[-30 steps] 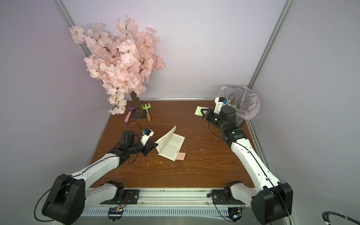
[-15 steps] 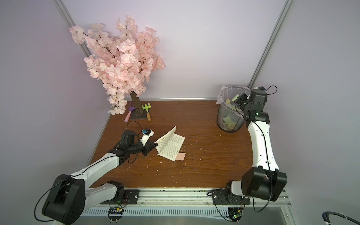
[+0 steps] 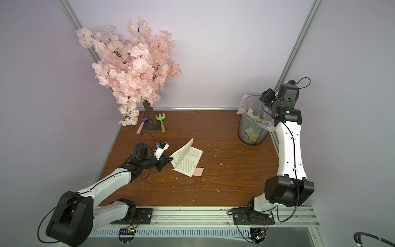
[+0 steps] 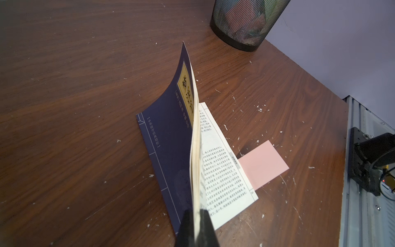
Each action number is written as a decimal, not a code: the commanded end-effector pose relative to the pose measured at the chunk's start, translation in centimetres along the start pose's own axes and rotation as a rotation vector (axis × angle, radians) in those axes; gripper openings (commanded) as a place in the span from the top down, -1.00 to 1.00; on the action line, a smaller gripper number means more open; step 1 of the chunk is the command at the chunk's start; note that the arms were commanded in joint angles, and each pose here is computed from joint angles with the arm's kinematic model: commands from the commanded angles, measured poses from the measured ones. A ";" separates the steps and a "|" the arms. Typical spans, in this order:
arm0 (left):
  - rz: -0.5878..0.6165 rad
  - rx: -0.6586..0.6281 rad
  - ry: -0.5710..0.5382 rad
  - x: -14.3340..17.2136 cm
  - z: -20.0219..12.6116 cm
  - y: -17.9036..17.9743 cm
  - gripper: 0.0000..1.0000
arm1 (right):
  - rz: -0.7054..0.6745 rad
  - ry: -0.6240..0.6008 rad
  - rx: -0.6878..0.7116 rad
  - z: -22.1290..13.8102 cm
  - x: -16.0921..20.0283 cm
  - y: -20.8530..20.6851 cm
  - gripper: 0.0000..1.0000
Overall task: Peel off the used sticky note
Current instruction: Place the note in the trash bin, then turn the page of the book at the center of the board.
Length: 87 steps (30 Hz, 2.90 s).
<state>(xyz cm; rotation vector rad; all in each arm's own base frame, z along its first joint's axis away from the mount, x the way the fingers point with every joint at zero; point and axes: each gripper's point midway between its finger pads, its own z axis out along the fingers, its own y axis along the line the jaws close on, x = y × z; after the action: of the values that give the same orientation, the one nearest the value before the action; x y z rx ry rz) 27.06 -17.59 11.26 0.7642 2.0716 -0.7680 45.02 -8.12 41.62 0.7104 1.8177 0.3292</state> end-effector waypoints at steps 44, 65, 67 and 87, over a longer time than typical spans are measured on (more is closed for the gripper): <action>0.003 -0.012 0.060 0.9 0.8 -0.1 0.97 | 0.138 0.919 -0.447 -11.9 56.1 6.9 -0.39; 0.004 -0.010 0.060 0.9 0.9 -0.1 0.97 | 0.225 0.947 -0.435 -11.9 57.8 6.6 -0.40; 0.004 -0.008 0.060 0.8 0.9 -0.1 0.97 | 0.245 0.953 -0.451 -12.0 57.9 6.9 -0.40; 0.001 0.002 0.065 0.9 0.9 -0.3 0.97 | 0.303 0.947 -0.539 -11.5 56.8 9.9 -0.40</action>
<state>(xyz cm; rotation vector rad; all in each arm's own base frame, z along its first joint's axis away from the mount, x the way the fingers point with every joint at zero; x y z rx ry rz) 26.82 -18.05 10.15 0.7883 2.1080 -0.7529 24.27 34.90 6.19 0.4721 2.3662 1.4311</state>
